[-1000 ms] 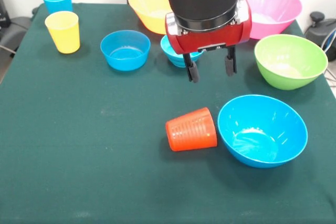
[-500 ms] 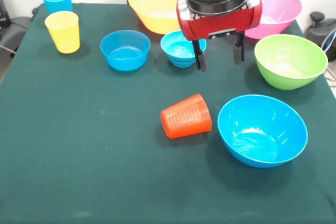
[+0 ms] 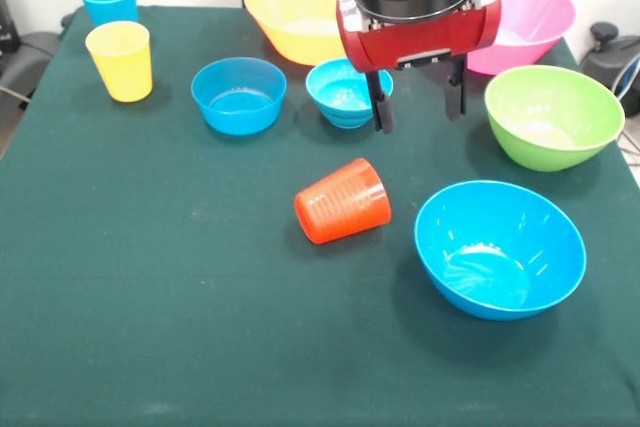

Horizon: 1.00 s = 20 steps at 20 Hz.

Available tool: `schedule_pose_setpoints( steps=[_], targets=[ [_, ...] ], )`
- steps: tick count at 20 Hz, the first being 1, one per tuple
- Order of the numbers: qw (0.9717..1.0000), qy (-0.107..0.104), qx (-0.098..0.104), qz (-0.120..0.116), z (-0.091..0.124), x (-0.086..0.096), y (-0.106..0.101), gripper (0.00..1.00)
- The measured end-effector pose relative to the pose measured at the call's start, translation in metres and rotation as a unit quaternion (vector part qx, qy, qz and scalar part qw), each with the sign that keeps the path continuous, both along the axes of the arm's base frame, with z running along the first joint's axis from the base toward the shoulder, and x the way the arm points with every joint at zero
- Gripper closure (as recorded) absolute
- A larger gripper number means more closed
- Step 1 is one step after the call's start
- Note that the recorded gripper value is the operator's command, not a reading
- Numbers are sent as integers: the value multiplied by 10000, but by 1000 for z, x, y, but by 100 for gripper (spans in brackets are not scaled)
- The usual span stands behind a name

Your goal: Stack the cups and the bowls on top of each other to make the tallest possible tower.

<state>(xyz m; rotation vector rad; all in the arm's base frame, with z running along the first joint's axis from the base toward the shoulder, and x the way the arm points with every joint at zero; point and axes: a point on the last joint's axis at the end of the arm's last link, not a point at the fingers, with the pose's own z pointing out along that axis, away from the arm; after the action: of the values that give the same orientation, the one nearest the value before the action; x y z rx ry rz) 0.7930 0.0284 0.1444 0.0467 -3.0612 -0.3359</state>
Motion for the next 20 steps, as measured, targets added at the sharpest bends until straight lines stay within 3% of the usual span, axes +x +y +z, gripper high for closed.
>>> schedule_pose_setpoints(
  steps=[5, 10, 20],
  targets=[
    [9998, -173, 8, -58, -10, 4, 0, 0],
    [9994, -284, 79, -157, -46, 5, 1, 0],
    [9991, 109, 307, -278, -116, -15, 0, 0]
  ],
)
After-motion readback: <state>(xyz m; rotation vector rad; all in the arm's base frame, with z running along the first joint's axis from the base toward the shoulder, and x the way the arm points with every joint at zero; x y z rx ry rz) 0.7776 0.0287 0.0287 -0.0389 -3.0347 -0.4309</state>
